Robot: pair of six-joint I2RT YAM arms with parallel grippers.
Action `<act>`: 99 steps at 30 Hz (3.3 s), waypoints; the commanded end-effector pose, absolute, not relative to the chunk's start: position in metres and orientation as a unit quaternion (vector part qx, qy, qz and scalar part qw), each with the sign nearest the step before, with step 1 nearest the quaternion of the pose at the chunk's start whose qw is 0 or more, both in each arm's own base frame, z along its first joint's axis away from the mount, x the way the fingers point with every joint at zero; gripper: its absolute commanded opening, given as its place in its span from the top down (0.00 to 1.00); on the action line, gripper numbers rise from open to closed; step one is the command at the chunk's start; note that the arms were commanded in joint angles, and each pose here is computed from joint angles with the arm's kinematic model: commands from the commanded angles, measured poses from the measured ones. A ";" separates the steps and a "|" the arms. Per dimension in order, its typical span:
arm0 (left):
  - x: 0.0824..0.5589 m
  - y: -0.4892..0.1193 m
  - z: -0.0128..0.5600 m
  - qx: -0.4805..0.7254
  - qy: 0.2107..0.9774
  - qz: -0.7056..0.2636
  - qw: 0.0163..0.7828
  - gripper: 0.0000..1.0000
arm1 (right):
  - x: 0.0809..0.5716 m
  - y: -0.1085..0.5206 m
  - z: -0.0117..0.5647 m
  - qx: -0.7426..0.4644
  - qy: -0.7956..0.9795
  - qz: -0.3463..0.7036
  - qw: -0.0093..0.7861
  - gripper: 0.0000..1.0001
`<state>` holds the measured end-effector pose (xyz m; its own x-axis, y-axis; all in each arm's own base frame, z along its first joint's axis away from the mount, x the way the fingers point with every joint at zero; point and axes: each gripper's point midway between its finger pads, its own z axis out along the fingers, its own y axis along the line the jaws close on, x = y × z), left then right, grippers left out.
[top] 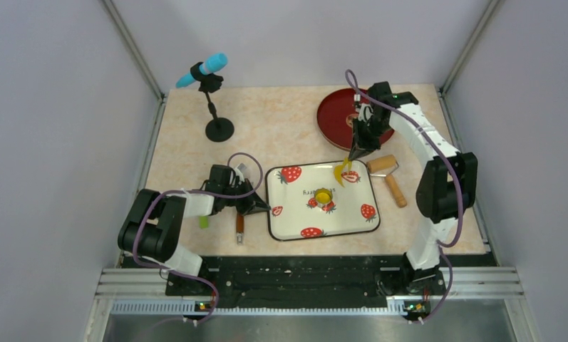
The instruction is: Roll out the dumpling wrappers from the dough
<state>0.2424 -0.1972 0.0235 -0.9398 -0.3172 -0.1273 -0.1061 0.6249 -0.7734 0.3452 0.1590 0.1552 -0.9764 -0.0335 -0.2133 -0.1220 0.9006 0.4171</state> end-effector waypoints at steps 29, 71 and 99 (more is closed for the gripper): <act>0.247 -0.191 0.009 -0.126 0.903 -0.388 0.131 1.00 | 0.332 0.079 0.066 -0.016 0.996 -0.010 0.085 0.35; 0.247 -0.196 0.008 -0.117 0.903 -0.393 0.125 1.00 | 0.495 0.209 0.059 -0.002 0.964 0.245 0.105 0.24; 0.245 -0.208 0.006 -0.095 0.906 -0.398 0.110 1.00 | 0.426 0.302 0.153 -0.099 0.936 0.302 0.153 0.23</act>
<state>0.2473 -0.2134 0.0235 -0.9572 -0.2647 -0.1173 -0.0715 0.6088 -0.7901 0.4106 0.2983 0.0625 -0.9820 -0.1373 -0.1298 -0.1863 0.8167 0.5461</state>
